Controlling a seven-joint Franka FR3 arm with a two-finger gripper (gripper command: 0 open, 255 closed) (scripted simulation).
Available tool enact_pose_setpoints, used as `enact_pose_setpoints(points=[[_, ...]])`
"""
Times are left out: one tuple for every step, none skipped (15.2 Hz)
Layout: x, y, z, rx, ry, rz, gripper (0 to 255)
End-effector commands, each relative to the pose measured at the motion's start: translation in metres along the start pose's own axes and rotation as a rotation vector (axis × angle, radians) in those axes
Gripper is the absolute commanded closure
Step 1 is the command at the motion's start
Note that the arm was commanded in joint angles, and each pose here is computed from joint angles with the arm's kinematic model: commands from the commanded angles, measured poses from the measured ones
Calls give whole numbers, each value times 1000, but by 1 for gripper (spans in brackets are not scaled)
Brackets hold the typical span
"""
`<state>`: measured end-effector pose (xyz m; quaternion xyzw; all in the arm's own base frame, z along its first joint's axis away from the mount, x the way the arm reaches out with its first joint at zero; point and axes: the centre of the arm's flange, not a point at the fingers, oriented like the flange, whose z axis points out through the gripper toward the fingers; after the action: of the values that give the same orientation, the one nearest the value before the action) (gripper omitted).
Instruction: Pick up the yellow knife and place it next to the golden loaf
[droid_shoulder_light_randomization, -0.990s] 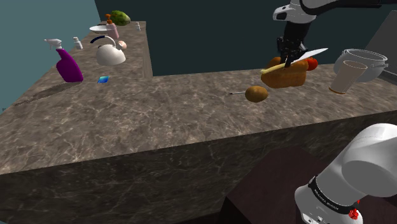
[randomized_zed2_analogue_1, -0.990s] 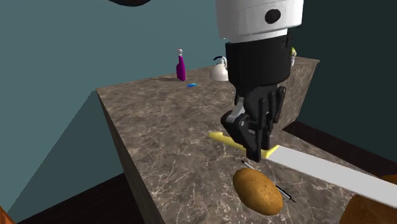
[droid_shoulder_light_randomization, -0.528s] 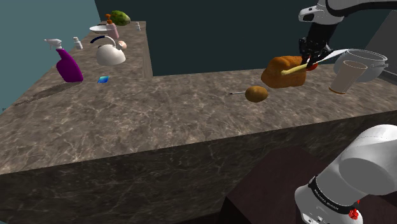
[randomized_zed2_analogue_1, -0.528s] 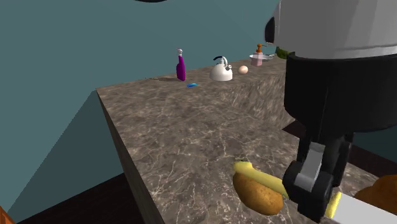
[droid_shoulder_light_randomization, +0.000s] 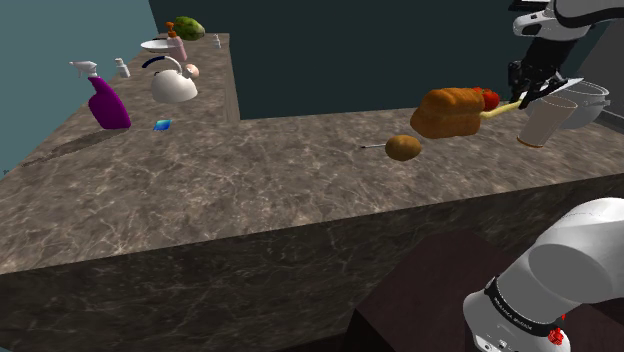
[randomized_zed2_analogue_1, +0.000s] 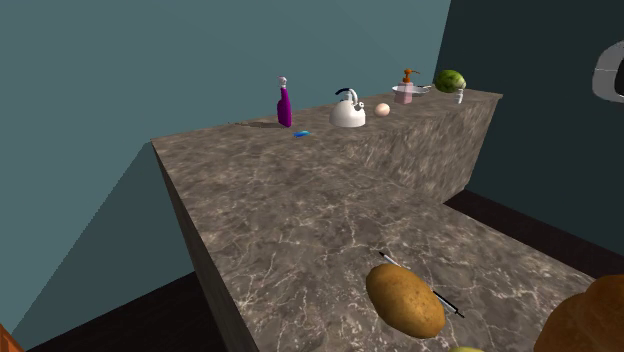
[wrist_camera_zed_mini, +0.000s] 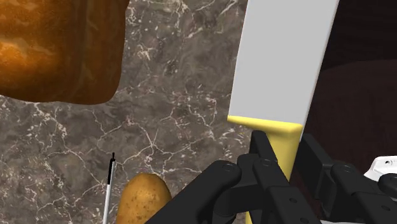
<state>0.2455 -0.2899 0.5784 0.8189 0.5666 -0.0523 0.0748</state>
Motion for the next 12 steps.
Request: enact_pose_setpoints(points=[[-27,-6,4,0,0,-2,255],[-39,-10,6,0,0,-2,255],[-51,-14,8,0,0,-2,255],[-64,-19,10,0,0,-2,255],[-76,-23,11,0,0,-2,255],[-89,-27,13,0,0,-2,255],[-101,-31,15,0,0,-2,255],[-113,-35,17,0,0,-2,255],[-126,-39,19,0,0,-2,255],[-137,-43,21,0,0,-2,255],[-136,-44,26,0,0,-2,255],[-135,-44,31,0,0,-2,255]])
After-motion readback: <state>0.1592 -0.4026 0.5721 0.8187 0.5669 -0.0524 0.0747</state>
